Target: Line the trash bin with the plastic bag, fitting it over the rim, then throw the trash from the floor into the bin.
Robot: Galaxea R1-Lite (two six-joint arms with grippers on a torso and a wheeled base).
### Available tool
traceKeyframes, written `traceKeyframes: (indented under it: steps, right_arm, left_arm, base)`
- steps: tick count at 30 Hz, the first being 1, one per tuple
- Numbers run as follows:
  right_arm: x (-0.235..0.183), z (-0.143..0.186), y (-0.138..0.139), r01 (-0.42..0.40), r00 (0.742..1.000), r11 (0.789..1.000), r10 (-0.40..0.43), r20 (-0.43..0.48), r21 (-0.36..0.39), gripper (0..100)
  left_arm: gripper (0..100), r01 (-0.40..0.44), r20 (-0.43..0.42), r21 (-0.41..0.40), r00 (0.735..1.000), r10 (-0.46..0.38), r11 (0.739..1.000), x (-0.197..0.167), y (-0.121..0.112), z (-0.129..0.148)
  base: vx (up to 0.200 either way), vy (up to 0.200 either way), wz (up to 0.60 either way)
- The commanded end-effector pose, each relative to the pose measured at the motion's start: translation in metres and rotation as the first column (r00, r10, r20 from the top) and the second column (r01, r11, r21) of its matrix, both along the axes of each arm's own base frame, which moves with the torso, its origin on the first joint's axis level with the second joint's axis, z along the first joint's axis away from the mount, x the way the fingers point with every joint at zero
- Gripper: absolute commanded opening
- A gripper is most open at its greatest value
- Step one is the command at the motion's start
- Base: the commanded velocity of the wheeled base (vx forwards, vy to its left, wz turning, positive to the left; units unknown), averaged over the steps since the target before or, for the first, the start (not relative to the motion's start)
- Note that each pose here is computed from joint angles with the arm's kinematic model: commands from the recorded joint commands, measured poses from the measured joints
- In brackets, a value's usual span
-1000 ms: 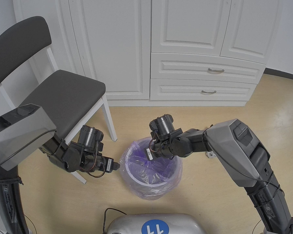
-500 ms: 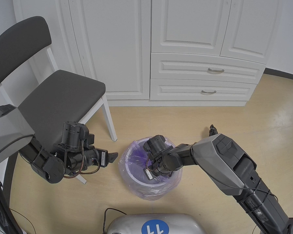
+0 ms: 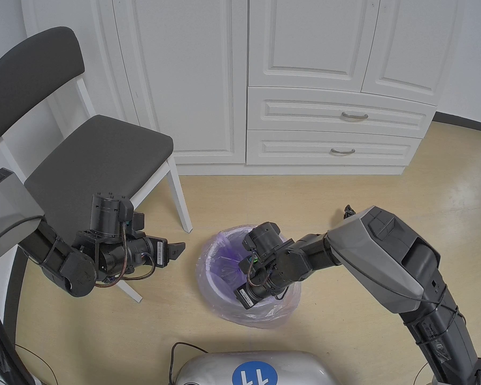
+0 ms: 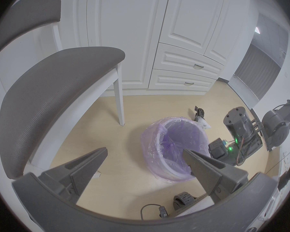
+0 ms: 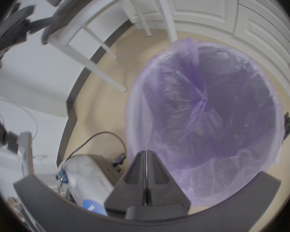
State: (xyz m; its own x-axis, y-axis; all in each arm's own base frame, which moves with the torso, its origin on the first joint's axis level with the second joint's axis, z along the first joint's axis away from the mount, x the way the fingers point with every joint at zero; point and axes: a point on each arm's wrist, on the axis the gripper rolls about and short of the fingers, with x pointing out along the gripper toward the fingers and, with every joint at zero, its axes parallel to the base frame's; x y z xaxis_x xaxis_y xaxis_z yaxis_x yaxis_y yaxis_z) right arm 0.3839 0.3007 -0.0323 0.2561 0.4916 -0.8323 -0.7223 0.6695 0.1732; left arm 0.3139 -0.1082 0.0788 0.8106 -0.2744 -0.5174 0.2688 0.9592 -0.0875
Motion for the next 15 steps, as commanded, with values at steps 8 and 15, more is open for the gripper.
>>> traceKeyframes:
  steps: [8,15]
  right_arm:
    - [-0.027,-0.023,-0.044,-0.213,0.976,0.953,0.218,0.0,0.214,0]
    - [-0.024,-0.018,-0.057,-0.212,0.977,0.945,0.211,0.032,0.25,0]
  left_arm:
    - [100,0.026,-0.021,-0.017,0.999,-0.026,1.0,-0.001,0.002,-0.004]
    - [100,0.024,-0.028,-0.016,0.999,-0.025,1.0,0.001,0.002,-0.006]
  base:
    - [0.0,0.0,0.0]
    - [0.0,0.0,0.0]
